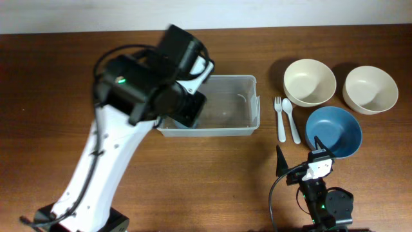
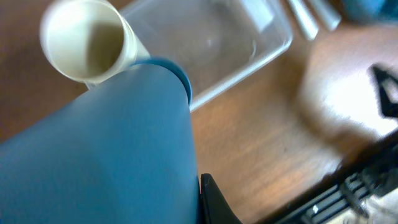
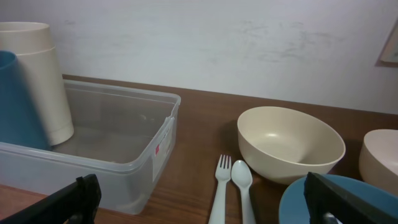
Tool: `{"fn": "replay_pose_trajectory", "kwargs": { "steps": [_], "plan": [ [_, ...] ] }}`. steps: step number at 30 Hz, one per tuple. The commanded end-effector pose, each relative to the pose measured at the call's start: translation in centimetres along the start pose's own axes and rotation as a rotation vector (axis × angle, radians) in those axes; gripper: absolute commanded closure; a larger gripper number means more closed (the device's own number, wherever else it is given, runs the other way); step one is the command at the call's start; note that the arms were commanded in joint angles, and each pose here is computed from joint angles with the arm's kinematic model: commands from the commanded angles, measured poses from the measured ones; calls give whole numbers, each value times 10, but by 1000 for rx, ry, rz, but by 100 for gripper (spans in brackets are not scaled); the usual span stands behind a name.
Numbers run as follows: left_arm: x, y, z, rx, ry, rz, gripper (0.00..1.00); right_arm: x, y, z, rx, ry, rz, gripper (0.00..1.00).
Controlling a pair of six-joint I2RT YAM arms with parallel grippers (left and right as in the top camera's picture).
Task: Pack container
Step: 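Carry the blue cup over the container and lower it into the first blue cup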
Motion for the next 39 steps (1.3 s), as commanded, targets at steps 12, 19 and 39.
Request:
{"fn": "replay_pose_trajectory", "kwargs": {
  "steps": [12,19,39],
  "plan": [
    [-2,25,-15,-52,31,-45,98,0,0,2,4,2,3,1],
    [-1,29,-12,-23,31,-53,99,0,0,2,4,2,3,1],
    [-1,36,-12,-1,32,-58,91,0,0,2,4,2,3,1]
  ]
}}
Point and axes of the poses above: each gripper's point midway between its finger pads, its own y axis out along the fingers, its own x axis along the line the jaws close on, z = x × y, the point moved 7 cm from there along -y, back along the fingers, and after that the axes turned 15 degrees about -y, right-handed, at the moved point
